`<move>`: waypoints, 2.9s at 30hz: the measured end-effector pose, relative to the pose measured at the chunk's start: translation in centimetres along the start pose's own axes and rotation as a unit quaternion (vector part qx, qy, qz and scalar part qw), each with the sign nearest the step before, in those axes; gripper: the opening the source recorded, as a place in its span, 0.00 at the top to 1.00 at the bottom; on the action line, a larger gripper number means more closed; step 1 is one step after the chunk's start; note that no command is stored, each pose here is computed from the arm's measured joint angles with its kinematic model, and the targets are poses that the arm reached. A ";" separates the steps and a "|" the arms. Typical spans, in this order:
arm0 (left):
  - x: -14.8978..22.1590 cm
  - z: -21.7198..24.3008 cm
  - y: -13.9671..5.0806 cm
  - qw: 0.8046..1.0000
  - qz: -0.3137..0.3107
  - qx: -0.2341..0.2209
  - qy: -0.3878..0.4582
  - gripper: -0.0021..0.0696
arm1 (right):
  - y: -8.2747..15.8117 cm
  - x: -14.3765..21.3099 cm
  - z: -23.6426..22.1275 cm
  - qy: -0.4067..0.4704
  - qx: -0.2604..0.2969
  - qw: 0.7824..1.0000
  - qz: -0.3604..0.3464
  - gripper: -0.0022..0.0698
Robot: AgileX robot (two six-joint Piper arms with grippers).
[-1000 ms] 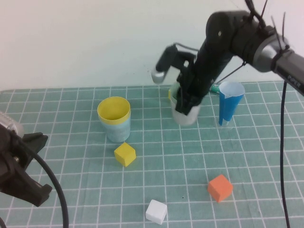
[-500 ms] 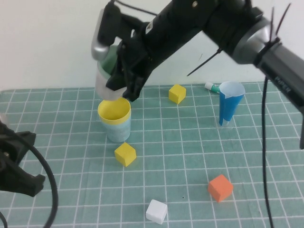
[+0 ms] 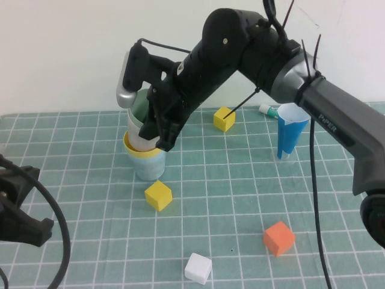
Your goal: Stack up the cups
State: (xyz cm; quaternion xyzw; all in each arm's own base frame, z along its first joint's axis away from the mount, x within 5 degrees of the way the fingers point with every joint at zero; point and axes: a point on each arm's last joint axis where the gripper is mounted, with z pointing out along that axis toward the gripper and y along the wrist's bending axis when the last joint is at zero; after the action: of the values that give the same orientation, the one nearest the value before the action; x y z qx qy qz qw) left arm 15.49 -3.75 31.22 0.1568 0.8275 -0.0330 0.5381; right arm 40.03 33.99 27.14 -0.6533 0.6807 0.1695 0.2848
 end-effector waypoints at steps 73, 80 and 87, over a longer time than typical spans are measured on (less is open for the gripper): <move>12.3 -6.3 -1.7 0.999 -0.042 -0.006 -0.026 0.97 | 30.7 25.9 -23.9 -0.050 0.377 0.886 0.265 0.97; 13.0 -6.0 -1.8 0.999 -0.041 -0.007 -0.019 0.97 | 30.7 25.9 -23.9 -0.051 0.376 0.886 0.266 0.97; 15.0 -5.6 -2.0 0.999 -0.032 -0.013 -0.022 0.97 | 30.7 25.9 -23.9 -0.051 0.376 0.886 0.266 0.97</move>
State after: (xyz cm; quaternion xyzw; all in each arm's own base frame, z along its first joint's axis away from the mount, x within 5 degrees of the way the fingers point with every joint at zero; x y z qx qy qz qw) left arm 4.40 -1.01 19.85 0.1224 0.8205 -0.0430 0.5567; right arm 6.21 1.73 25.68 -0.2815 0.8265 0.0028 0.4875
